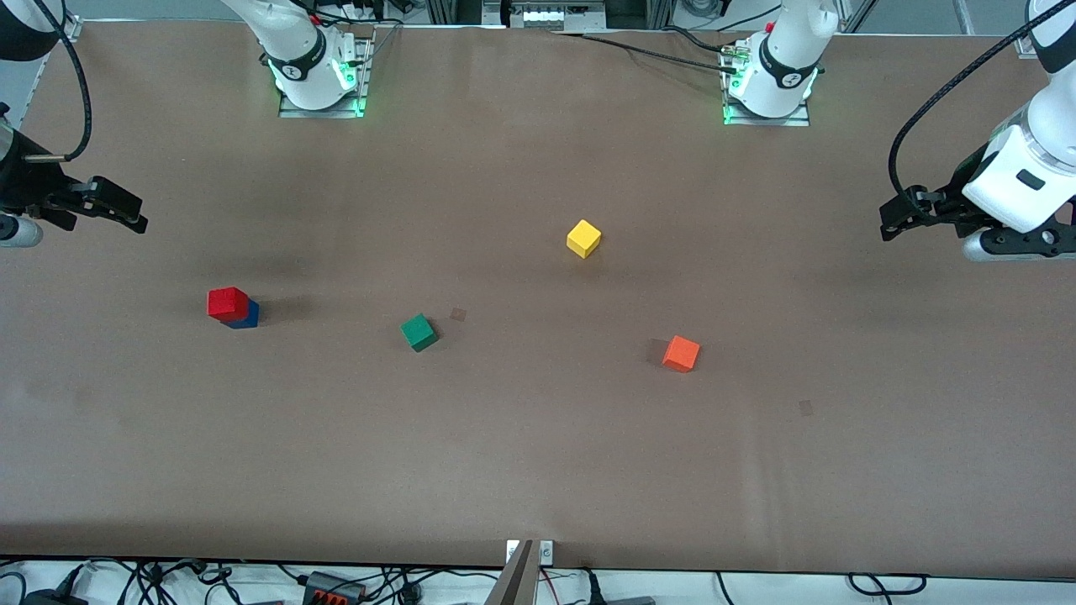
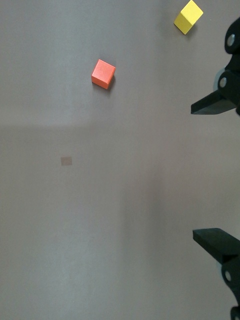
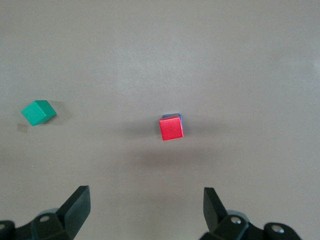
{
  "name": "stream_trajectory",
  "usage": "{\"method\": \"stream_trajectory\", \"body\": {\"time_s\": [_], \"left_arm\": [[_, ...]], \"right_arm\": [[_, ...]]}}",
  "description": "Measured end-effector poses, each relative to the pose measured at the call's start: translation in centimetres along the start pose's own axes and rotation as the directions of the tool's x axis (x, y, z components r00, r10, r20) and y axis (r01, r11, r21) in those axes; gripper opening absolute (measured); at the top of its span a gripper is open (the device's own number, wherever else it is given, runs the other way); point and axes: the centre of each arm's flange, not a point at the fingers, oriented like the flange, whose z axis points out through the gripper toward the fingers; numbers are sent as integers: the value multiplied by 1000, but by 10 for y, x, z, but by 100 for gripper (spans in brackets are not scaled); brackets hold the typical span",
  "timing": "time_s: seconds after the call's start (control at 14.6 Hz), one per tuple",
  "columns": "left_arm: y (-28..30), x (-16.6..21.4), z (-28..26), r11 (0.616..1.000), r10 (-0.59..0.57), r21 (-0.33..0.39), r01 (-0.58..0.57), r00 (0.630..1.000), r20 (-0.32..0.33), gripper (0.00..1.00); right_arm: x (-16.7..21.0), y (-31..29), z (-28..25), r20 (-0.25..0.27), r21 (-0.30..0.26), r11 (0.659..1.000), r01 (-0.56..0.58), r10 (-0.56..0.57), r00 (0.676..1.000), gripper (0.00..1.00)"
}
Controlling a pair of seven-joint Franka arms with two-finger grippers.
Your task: Pass red block to right arm, stack on blue
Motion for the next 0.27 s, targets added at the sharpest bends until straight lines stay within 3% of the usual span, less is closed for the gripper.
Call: {"method": "stream_trajectory", "body": {"time_s": [0.27], "left_arm": [[0,4,-5,1000,0,-2,0,1000,-13,100]], "right_arm": [[0,0,0,0,0,1000,0,0,1000,100]]}}
